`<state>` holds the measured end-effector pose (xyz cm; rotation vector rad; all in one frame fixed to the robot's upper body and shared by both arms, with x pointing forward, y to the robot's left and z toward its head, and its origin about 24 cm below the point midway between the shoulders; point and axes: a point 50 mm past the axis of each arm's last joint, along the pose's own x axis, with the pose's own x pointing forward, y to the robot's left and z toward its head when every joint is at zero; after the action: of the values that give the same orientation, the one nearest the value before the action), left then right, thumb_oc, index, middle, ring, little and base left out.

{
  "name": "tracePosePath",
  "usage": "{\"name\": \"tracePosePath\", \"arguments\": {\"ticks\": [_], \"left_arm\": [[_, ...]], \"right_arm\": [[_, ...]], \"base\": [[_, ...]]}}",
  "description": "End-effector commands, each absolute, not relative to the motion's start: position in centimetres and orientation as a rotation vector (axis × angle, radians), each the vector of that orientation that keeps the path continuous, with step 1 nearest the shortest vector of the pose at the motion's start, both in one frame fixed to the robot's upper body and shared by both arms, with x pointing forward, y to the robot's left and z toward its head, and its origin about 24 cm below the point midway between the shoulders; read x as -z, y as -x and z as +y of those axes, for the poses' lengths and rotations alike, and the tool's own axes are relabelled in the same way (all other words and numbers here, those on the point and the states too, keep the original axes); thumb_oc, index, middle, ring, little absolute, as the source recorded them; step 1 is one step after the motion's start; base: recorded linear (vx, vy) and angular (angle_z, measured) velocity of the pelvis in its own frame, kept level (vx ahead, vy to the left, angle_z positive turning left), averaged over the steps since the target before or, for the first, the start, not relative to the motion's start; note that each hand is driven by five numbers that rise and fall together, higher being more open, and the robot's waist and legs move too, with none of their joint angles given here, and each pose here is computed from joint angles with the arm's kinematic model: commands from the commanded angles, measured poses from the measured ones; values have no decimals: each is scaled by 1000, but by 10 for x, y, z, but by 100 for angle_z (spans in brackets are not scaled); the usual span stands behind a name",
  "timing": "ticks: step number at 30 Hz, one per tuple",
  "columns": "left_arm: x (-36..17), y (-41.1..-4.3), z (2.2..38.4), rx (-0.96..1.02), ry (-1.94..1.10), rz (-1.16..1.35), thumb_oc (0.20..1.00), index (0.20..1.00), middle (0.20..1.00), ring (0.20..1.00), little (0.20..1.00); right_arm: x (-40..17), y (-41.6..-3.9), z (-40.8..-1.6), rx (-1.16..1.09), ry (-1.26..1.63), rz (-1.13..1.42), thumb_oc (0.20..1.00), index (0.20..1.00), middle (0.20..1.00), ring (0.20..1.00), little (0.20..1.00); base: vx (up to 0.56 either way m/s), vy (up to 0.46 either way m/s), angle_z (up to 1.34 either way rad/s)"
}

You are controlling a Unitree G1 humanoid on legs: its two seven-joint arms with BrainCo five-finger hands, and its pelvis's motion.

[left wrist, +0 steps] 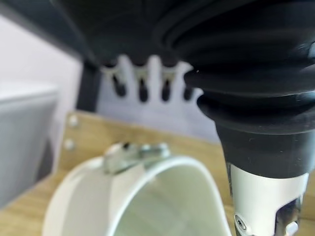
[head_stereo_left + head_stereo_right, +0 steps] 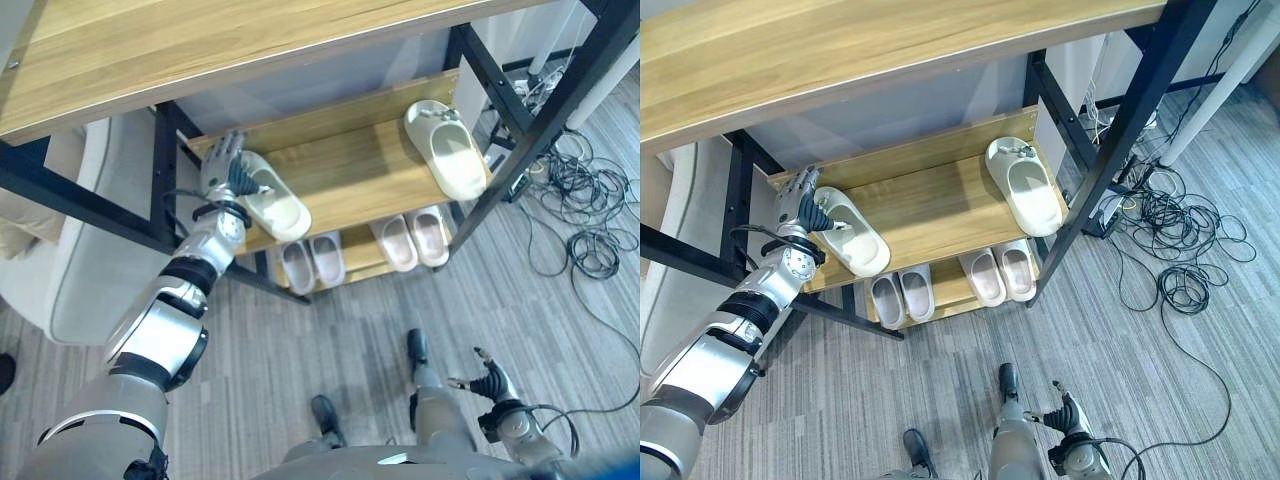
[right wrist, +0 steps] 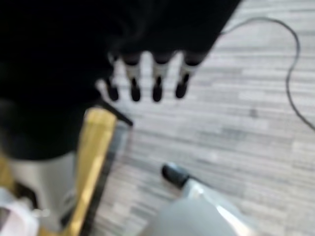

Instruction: Arrange the slippers neatly on the shoe rack.

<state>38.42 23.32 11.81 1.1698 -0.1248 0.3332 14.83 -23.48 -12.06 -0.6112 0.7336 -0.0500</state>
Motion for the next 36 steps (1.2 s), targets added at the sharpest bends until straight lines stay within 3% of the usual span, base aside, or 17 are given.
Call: {"name": "tracePosePath", "arguments": {"ticks": [1,5,6,7,8,9,21,29,36], "left_arm": [[-142,-385,266,-468,-1228,-112,1000,1000,1000,1000,1000],[-126,-385,255,-407,-1269,-83,1000,1000,1000,1000,1000],[-117,-383,253,-384,-1267,-57,693,693,693,693,693],[-107,-382,249,-353,-1266,-26,533,533,533,533,533],[-101,-381,247,-338,-1271,-6,238,238,238,238,238],[-84,-377,242,-287,-1288,49,200,200,200,200,200],[-49,-372,203,-136,-1259,111,200,200,200,200,200],[-116,-396,139,-84,-1324,-312,200,200,200,200,200],[-168,-396,91,-16,-1374,-651,200,200,200,200,200]], "right_arm": [[122,-150,-221,35,594,706,1000,1000,1000,1000,1000],[121,-154,-221,35,595,699,1000,1000,1000,1000,1000],[121,-154,-221,36,597,700,1000,1000,1000,1000,1000],[122,-155,-221,32,603,703,1000,1000,1000,1000,1000],[121,-156,-222,34,607,702,1000,1000,1000,1000,1000],[120,-160,-222,37,610,699,1000,1000,1000,1000,1000],[118,-170,-225,45,628,695,1000,1000,1000,1000,1000],[113,-173,-239,79,656,688,1000,1000,1000,1000,1000],[116,-168,-244,74,674,719,1000,1000,1000,1000,1000]], "base": [[0,0,0],[0,0,0],[0,0,0],[0,0,0],[0,0,0],[0,0,0],[0,0,0],[0,-2,0],[8,1,-3]]}}
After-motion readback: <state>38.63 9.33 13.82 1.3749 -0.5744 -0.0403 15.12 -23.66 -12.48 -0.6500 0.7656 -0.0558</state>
